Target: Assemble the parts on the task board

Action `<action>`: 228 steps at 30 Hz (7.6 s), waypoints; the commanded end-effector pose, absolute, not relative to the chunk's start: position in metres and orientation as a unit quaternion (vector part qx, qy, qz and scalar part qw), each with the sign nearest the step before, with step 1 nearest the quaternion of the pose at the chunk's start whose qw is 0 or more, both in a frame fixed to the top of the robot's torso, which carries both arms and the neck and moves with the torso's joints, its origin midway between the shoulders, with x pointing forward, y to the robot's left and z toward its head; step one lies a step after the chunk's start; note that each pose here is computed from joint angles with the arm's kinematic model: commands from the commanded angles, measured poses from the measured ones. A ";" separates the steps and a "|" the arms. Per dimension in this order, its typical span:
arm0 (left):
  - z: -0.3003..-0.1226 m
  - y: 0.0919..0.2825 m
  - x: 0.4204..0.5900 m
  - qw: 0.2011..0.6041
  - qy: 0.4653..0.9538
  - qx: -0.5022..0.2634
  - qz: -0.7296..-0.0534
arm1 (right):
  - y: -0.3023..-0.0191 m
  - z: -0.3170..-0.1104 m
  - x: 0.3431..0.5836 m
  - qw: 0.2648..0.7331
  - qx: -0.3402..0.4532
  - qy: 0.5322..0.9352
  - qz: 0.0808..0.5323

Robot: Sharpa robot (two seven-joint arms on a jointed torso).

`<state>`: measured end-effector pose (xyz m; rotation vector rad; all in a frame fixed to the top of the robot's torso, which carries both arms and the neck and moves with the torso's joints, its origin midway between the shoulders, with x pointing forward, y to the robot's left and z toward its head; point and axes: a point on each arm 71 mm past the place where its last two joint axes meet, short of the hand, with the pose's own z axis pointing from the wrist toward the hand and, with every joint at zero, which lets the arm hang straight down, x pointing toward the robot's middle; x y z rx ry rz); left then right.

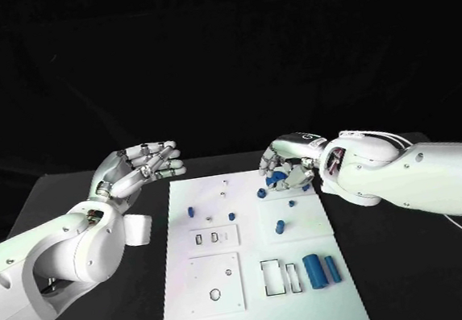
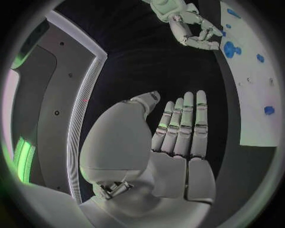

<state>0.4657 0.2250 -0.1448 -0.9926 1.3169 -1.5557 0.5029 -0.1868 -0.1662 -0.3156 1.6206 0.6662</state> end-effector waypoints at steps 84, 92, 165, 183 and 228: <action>-0.135 0.227 0.466 0.413 0.539 -0.391 -0.621 | -0.151 -0.161 0.525 0.714 -0.114 0.630 0.282; -0.135 0.224 0.466 0.409 0.541 -0.387 -0.625 | -0.134 -0.162 0.530 0.708 -0.119 0.635 0.283; -0.136 0.227 0.469 0.410 0.541 -0.387 -0.624 | -0.161 -0.162 0.516 0.694 -0.097 0.657 0.276; -0.136 0.228 0.468 0.407 0.541 -0.385 -0.627 | -0.231 -0.163 0.509 0.631 0.002 0.739 0.237; -0.137 0.229 0.469 0.404 0.545 -0.387 -0.625 | -0.225 -0.175 0.523 0.622 0.016 0.754 0.213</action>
